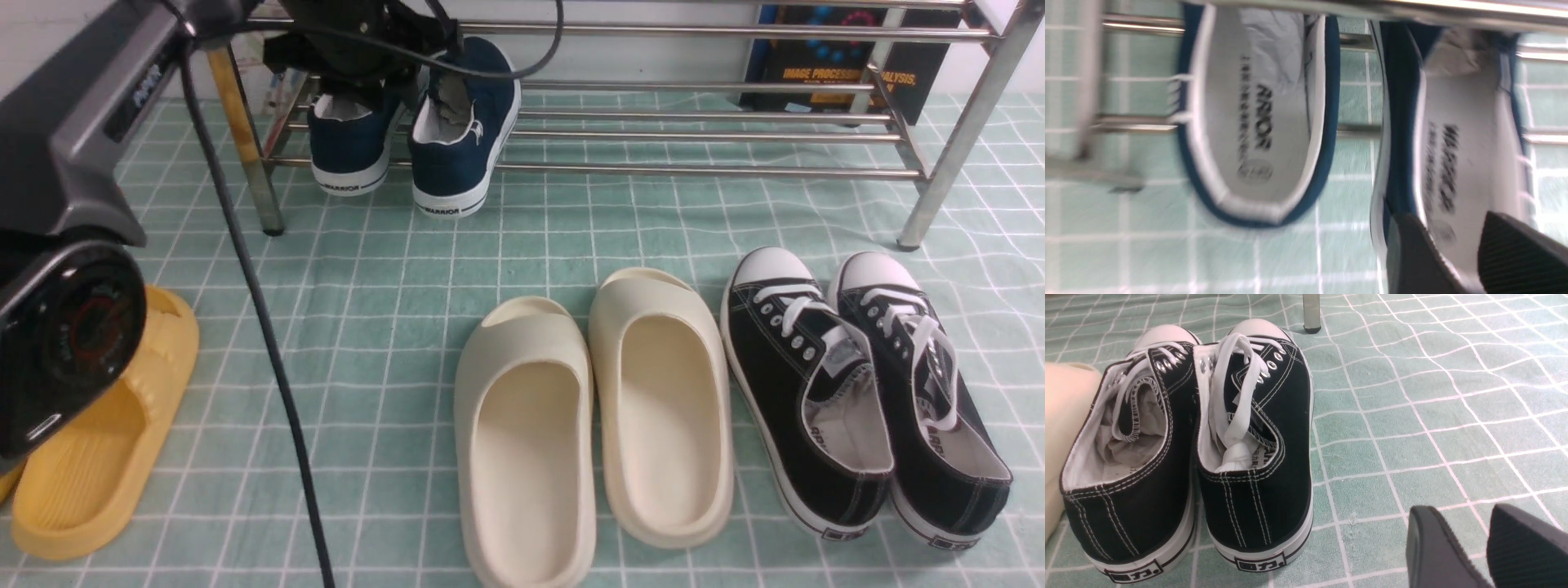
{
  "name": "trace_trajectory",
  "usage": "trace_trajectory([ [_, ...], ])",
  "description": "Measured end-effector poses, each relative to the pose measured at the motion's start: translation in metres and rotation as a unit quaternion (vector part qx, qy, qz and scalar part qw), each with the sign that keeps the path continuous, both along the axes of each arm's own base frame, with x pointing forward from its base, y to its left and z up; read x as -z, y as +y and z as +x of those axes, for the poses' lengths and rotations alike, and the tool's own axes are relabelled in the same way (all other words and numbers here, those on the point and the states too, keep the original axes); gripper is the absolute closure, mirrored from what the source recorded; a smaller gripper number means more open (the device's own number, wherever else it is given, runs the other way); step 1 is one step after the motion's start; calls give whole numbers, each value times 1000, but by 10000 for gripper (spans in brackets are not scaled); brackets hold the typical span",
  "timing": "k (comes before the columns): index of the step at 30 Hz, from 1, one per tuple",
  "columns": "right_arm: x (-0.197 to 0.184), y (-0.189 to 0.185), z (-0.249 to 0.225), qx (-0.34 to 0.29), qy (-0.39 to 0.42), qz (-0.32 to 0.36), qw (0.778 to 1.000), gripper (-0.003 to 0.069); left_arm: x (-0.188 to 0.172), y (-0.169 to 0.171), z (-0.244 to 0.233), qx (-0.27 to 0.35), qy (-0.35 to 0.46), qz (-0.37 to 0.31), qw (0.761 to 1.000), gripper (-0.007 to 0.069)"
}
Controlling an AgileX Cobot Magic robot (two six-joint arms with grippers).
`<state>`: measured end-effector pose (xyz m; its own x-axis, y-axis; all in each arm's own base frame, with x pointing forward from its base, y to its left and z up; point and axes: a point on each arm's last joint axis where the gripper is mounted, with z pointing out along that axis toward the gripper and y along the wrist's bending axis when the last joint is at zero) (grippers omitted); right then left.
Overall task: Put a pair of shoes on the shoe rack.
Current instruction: Use the left arm to put a shoe into the shoe rack
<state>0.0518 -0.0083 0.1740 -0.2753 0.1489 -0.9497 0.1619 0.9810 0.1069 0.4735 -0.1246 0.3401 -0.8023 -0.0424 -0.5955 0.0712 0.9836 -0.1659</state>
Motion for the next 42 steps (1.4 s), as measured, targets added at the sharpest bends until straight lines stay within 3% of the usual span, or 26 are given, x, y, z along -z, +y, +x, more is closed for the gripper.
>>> trace_trajectory([
  [4, 0, 0, 0, 0, 0, 0, 1000, 420, -40, 5, -29, 31, -3, 10, 999, 450],
  [9, 0, 0, 0, 0, 0, 0, 1000, 420, -41, 3, -37, 51, 9, -1, 999, 499],
  [14, 0, 0, 0, 0, 0, 0, 1000, 420, 34, -1, -37, 56, 133, 6, 989, 554],
  [17, 0, 0, 0, 0, 0, 0, 1000, 420, 60, -3, -37, 54, 152, -3, 987, 568],
  [23, 0, 0, 0, 0, 0, 0, 1000, 420, 91, -9, -16, 40, 85, -36, 995, 587],
  [36, 0, 0, 0, 0, 0, 0, 1000, 420, 71, -12, 2, 41, 1, -39, 998, 580],
  [42, 0, 0, 0, 0, 0, 0, 1000, 420, 71, -10, 0, 43, 10, -30, 999, 529],
])
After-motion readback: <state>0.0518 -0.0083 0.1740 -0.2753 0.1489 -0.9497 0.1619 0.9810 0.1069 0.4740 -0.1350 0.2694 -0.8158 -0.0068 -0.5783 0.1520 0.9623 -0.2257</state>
